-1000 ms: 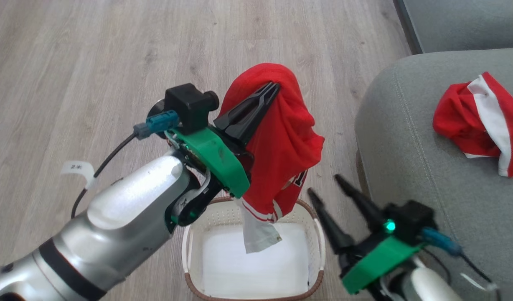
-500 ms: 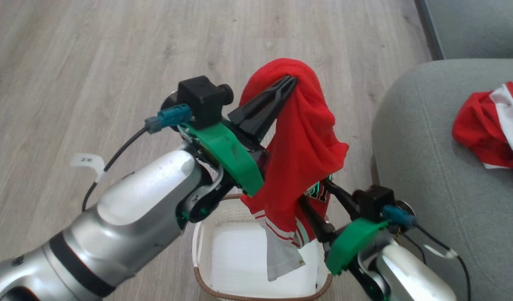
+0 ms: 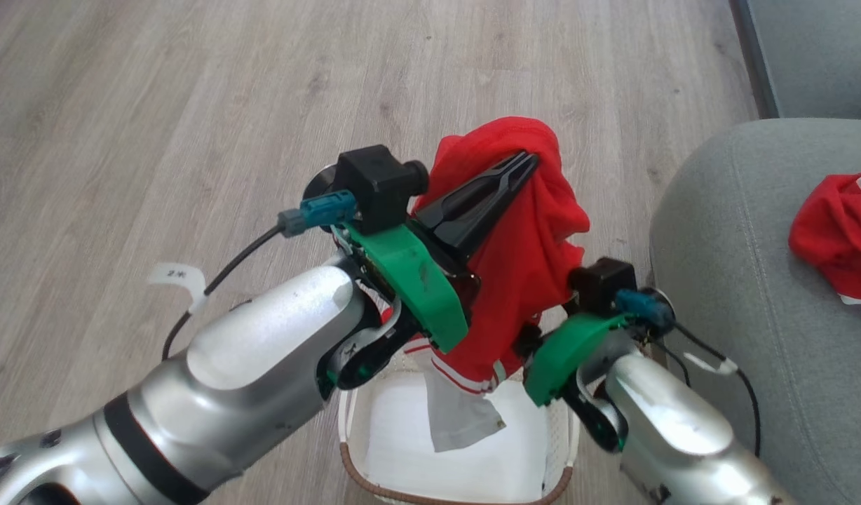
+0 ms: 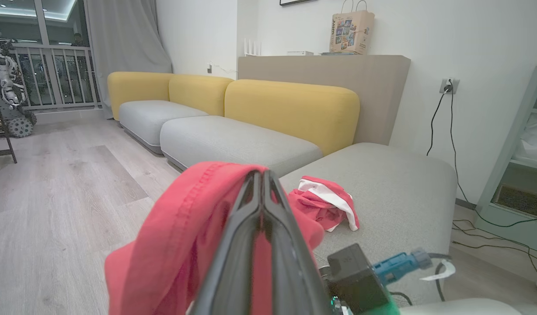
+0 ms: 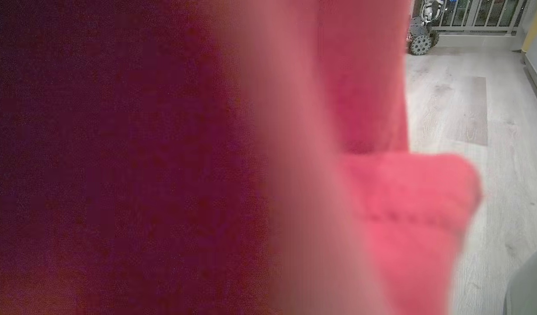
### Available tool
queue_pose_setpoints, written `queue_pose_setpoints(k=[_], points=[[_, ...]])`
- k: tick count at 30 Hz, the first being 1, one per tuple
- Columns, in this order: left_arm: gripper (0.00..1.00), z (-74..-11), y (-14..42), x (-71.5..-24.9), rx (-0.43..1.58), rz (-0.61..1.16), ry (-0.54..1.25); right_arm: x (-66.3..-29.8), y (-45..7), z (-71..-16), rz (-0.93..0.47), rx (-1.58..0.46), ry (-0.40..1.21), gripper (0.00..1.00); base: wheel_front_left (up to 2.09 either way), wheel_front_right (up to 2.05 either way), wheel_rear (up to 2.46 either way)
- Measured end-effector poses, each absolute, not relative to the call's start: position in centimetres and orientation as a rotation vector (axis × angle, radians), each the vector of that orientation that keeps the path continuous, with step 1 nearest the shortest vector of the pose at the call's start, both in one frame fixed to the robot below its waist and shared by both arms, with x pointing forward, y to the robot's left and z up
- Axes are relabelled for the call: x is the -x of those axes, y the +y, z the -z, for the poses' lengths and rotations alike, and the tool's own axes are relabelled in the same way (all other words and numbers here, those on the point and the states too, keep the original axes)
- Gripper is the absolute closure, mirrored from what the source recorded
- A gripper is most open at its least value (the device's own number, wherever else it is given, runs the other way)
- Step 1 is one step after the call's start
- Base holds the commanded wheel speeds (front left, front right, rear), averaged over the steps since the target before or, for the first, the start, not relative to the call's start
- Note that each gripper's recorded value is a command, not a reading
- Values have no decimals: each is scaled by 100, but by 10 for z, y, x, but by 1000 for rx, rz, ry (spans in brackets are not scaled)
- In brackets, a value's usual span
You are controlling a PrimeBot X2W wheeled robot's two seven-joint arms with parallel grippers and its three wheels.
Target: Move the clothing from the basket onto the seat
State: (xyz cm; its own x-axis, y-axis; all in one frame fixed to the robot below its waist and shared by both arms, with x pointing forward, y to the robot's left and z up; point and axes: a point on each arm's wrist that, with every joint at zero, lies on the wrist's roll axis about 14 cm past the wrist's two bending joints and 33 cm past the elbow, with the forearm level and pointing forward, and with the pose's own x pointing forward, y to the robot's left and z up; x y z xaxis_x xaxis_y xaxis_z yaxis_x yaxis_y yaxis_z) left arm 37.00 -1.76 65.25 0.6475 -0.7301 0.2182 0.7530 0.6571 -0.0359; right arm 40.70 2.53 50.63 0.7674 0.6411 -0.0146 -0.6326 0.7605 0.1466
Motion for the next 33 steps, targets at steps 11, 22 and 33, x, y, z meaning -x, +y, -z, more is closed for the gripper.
queue_pose_setpoints(k=[11, 22, 33], points=[[100, -649, -20, -371, 133, 851, -180, -421, 25, -518, -685, -142, 46, 100, 0, 0, 0], [100, -633, -11, -377, 141, 809, -139, -421, 1, -535, -620, -197, -23, 100, 0, 0, 0], [13, -616, -7, -376, 143, 795, -101, -414, -39, -550, -515, -241, -107, 100, 0, 0, 0]])
